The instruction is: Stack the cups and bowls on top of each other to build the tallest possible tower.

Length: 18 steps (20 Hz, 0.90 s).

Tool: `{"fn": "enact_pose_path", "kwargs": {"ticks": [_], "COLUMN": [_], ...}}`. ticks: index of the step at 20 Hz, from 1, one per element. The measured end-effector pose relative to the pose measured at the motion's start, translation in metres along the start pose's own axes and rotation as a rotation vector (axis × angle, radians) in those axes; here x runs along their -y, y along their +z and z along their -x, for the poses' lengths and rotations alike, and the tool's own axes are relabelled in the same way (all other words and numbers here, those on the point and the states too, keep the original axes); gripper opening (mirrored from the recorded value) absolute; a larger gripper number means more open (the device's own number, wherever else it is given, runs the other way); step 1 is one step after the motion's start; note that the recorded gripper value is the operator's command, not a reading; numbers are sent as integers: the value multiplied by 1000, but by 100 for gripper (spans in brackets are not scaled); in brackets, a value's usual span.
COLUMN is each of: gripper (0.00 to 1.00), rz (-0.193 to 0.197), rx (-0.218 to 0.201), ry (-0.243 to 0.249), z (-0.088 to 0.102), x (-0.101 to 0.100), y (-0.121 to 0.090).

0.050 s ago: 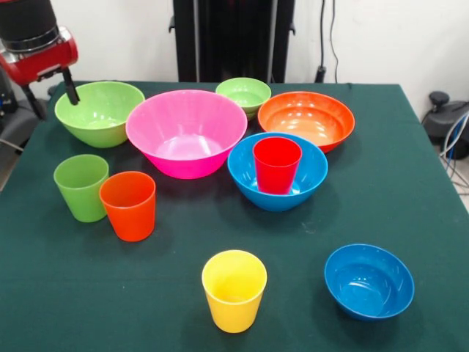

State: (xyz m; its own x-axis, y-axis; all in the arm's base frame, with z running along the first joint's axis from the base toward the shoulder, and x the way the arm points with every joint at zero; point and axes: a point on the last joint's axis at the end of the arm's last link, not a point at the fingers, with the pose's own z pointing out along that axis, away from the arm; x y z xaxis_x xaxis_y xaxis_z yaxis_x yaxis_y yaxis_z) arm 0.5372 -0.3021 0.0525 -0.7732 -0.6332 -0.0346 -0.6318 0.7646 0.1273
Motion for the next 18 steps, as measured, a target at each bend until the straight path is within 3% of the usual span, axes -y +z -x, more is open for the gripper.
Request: {"fn": "enact_pose_path", "kwargs": {"ticks": [12, 18], "gripper": [100, 100], "rz": [18, -2], "rx": [-15, -26], "ry": [-36, -64], "z": [-8, -12], "x": [-11, -13], "y": [35, 48]}}
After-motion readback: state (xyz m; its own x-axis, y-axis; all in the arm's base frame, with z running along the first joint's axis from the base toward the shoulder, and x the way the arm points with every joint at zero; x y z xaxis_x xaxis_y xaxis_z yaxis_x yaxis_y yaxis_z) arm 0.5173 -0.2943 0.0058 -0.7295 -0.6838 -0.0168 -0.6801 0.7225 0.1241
